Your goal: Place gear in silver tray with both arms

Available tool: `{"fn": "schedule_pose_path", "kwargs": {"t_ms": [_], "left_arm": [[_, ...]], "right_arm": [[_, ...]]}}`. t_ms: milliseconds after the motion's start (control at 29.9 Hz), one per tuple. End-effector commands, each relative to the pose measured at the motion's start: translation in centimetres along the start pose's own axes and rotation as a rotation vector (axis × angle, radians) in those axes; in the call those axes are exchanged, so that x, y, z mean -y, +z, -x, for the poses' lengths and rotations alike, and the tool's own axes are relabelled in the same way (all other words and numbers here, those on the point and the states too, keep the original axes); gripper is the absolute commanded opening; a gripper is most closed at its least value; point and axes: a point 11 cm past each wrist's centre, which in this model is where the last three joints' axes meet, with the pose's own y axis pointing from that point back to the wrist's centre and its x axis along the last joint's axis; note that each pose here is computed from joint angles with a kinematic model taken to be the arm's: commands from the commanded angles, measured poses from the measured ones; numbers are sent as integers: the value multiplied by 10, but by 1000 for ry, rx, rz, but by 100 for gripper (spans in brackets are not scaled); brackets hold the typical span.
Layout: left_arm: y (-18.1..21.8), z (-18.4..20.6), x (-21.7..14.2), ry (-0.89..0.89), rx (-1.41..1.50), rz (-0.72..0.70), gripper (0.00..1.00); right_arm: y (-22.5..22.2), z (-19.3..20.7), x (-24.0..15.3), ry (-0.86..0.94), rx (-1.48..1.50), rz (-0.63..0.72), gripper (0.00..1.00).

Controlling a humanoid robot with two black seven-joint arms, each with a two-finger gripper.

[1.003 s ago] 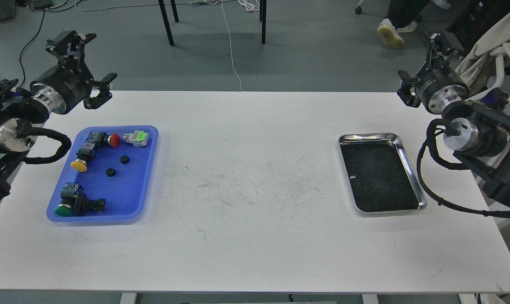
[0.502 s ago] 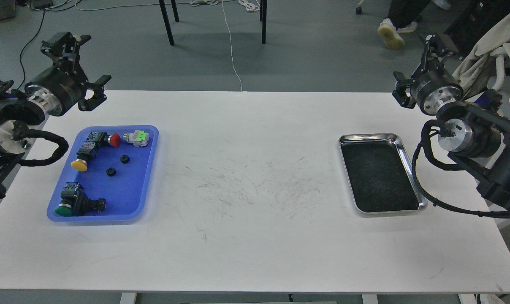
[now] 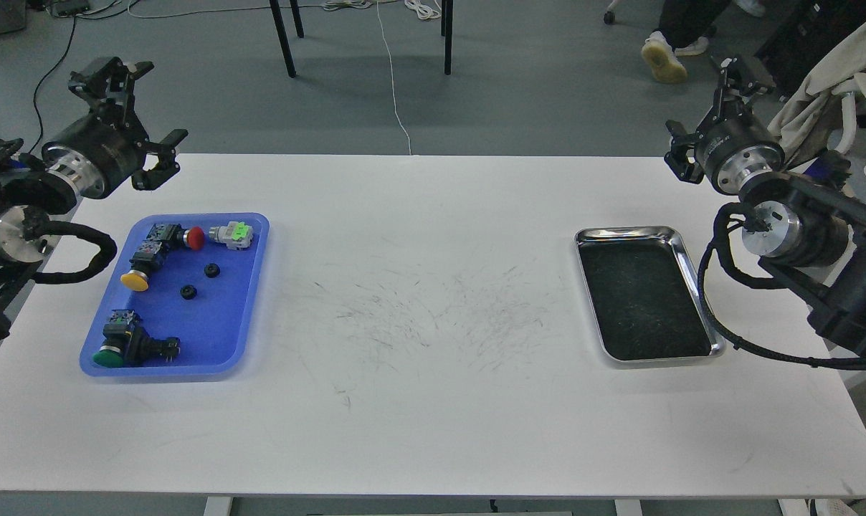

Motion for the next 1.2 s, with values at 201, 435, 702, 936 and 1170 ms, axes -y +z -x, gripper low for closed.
{"fn": "schedule_pose_path", "kwargs": {"t_ms": [201, 435, 702, 936, 1170], "left_arm": [[-1, -1, -1, 1, 4, -4, 98], [-10, -9, -8, 3, 87, -71, 98], [19, -29, -19, 55, 137, -43, 98], [6, -38, -24, 153, 140, -60, 98], [20, -36, -33, 156, 120, -32, 98]], "right_arm": [[1, 0, 0, 0, 0, 3, 99], [3, 2, 0, -3, 1, 5, 99], [4, 1, -1, -2, 1, 8, 99], [4, 2, -1, -1, -1, 9, 99], [4, -1, -2, 5, -5, 10, 99]]}}
